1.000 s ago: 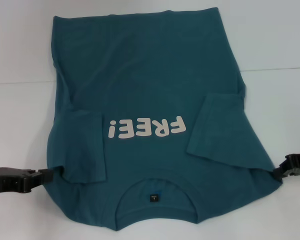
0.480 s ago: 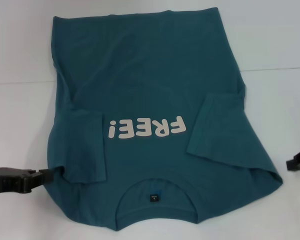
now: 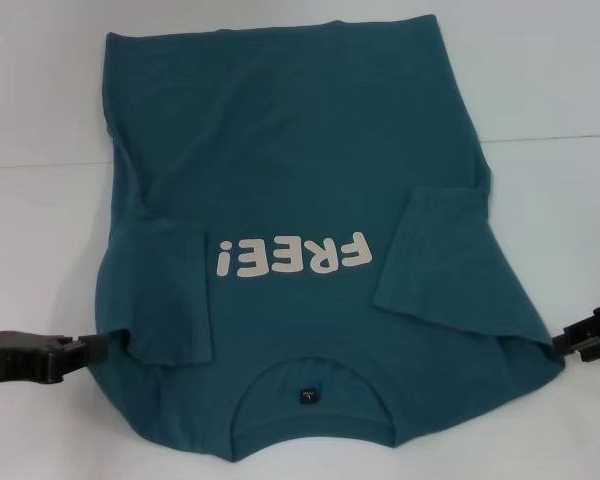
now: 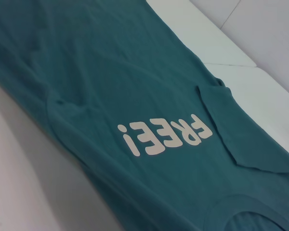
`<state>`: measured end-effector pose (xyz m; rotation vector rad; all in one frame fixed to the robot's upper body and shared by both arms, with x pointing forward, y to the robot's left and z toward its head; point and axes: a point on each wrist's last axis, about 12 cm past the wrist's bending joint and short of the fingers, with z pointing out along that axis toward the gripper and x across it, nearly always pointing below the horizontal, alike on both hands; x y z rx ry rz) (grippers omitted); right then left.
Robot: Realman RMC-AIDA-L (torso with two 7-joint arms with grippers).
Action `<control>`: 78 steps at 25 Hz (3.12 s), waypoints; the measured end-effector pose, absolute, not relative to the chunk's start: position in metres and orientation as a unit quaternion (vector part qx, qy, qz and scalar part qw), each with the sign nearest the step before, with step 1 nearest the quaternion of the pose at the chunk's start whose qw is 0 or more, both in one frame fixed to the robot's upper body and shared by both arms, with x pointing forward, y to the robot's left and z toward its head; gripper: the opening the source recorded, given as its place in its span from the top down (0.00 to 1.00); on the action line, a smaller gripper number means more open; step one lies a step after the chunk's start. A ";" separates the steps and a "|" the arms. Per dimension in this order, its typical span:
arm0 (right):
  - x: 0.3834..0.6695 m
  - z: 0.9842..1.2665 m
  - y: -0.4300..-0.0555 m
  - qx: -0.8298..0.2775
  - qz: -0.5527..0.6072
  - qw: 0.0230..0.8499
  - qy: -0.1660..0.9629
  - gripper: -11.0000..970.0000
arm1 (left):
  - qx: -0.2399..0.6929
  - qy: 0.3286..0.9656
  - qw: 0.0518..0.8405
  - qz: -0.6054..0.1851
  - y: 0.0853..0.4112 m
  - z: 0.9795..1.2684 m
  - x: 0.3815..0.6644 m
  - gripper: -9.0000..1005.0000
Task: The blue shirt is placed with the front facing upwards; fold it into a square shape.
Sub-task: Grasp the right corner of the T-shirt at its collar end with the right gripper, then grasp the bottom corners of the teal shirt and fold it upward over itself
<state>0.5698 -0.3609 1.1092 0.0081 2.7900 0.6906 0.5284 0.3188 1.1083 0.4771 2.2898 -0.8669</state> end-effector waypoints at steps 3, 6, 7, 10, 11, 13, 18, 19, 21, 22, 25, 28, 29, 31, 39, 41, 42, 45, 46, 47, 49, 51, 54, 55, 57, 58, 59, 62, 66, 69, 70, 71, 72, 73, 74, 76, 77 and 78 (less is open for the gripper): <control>0.571 1.110 -0.359 0.001 0.239 0.134 0.962 0.59 | 0.184 0.870 0.319 -0.329 0.319 1.110 0.528 0.96; 0.572 1.109 -0.359 0.002 0.239 0.137 0.961 0.44 | 0.184 0.869 0.320 -0.330 0.319 1.111 0.527 0.96; 0.572 1.106 -0.358 0.004 0.239 0.136 0.961 0.39 | 0.184 0.869 0.320 -0.331 0.319 1.111 0.527 0.96; 0.572 1.103 -0.357 0.006 0.240 0.134 0.961 0.30 | 0.183 0.867 0.323 -0.334 0.319 1.112 0.527 0.96; 0.572 1.102 -0.356 0.007 0.241 0.134 0.961 0.28 | 0.182 0.866 0.324 -0.334 0.319 1.112 0.527 0.96; 0.571 1.100 -0.355 0.007 0.243 0.132 0.961 0.22 | 0.182 0.867 0.324 -0.334 0.320 1.112 0.527 0.96; 0.572 1.097 -0.349 0.007 0.248 0.131 0.960 0.23 | 0.182 0.867 0.324 -0.333 0.320 1.112 0.527 0.96; 0.573 1.097 -0.348 0.006 0.249 0.130 0.960 0.23 | 0.181 0.867 0.324 -0.333 0.320 1.112 0.527 0.96; 0.574 1.095 -0.346 0.006 0.251 0.130 0.959 0.23 | 0.181 0.867 0.324 -0.333 0.320 1.112 0.527 0.96; 0.575 1.095 -0.344 0.006 0.251 0.130 0.959 0.23 | 0.181 0.867 0.324 -0.333 0.320 1.112 0.527 0.96; 0.578 1.093 -0.340 0.006 0.255 0.128 0.958 0.23 | 0.181 0.867 0.324 -0.333 0.320 1.112 0.527 0.96; 0.578 1.092 -0.336 0.005 0.261 0.127 0.957 0.24 | 0.181 0.867 0.324 -0.333 0.320 1.112 0.527 0.96; 0.578 1.091 -0.335 0.004 0.263 0.126 0.957 0.24 | 0.181 0.867 0.324 -0.333 0.320 1.112 0.527 0.96; 0.577 1.090 -0.333 0.003 0.265 0.123 0.956 0.24 | 0.180 0.867 0.324 -0.332 0.320 1.112 0.527 0.96; 0.576 1.091 -0.334 -0.015 0.263 0.124 0.957 0.56 | 0.182 0.867 0.325 -0.333 0.320 1.112 0.527 0.96; 0.576 1.091 -0.335 -0.019 0.263 0.127 0.956 0.66 | 0.182 0.866 0.324 -0.333 0.320 1.112 0.527 0.96; 0.576 1.091 -0.335 -0.020 0.263 0.128 0.956 0.71 | 0.182 0.866 0.324 -0.333 0.320 1.112 0.527 0.96; 0.577 1.091 -0.335 -0.023 0.260 0.130 0.957 0.82 | 0.182 0.866 0.324 -0.334 0.319 1.113 0.527 0.96; 0.577 1.091 -0.335 -0.024 0.259 0.130 0.957 0.86 | 0.182 0.866 0.324 -0.334 0.319 1.113 0.527 0.96; 0.577 1.091 -0.335 -0.026 0.258 0.131 0.957 0.89 | 0.182 0.866 0.324 -0.334 0.319 1.113 0.527 0.96; 0.577 1.092 -0.336 -0.029 0.256 0.132 0.957 0.95 | 0.182 0.866 0.324 -0.334 0.319 1.113 0.527 0.96; 0.577 1.092 -0.336 -0.030 0.254 0.132 0.958 0.96 | 0.182 0.866 0.324 -0.334 0.319 1.113 0.527 0.96; 0.577 1.092 -0.338 -0.031 0.251 0.132 0.958 0.97 | 0.182 0.866 0.324 -0.334 0.319 1.112 0.527 0.96; 0.576 1.093 -0.339 -0.031 0.251 0.131 0.959 0.97 | 0.182 0.866 0.324 -0.334 0.319 1.112 0.527 0.96; 0.576 1.094 -0.342 -0.031 0.252 0.130 0.959 0.97 | 0.182 0.866 0.324 -0.334 0.320 1.112 0.527 0.96; 0.575 1.095 -0.343 -0.031 0.252 0.129 0.958 0.97 | 0.182 0.866 0.324 -0.334 0.320 1.113 0.527 0.96; 0.575 1.097 -0.345 -0.031 0.253 0.129 0.958 0.97 | 0.183 0.866 0.323 -0.334 0.320 1.113 0.527 0.96; 0.573 1.104 -0.350 -0.033 0.251 0.134 0.958 0.97 | 0.184 0.866 0.321 -0.336 0.320 1.113 0.526 0.96; 0.571 1.112 -0.355 -0.036 0.250 0.138 0.958 0.97 | 0.184 0.866 0.320 -0.338 0.321 1.113 0.525 0.96; 0.568 1.113 -0.357 -0.038 0.253 0.133 0.958 0.97 | 0.187 0.865 0.317 -0.341 0.321 1.114 0.524 0.96; 0.567 1.113 -0.358 -0.039 0.255 0.131 0.957 0.97 | 0.188 0.865 0.316 -0.342 0.321 1.114 0.524 0.96; 0.566 1.114 -0.359 -0.040 0.257 0.130 0.957 0.97 | 0.188 0.865 0.315 -0.343 0.322 1.115 0.523 0.96; 0.564 1.115 -0.360 -0.041 0.260 0.130 0.956 0.97 | 0.189 0.864 0.315 -0.344 0.323 1.116 0.523 0.96; 0.562 1.117 -0.361 -0.042 0.263 0.130 0.955 0.97 | 0.188 0.864 0.314 -0.345 0.325 1.117 0.522 0.96; 0.559 1.119 -0.363 -0.043 0.268 0.129 0.954 0.97 | 0.187 0.864 0.314 -0.345 0.326 1.117 0.522 0.96; 0.554 1.123 -0.367 -0.044 0.278 0.129 0.951 0.97 | 0.184 0.864 0.311 -0.351 0.332 1.120 0.519 0.96; 0.552 1.125 -0.369 -0.045 0.282 0.129 0.950 0.97 | 0.184 0.864 0.311 -0.351 0.332 1.120 0.519 0.96; 0.549 1.127 -0.371 -0.046 0.286 0.130 0.948 0.97 | 0.184 0.864 0.309 -0.353 0.333 1.121 0.519 0.96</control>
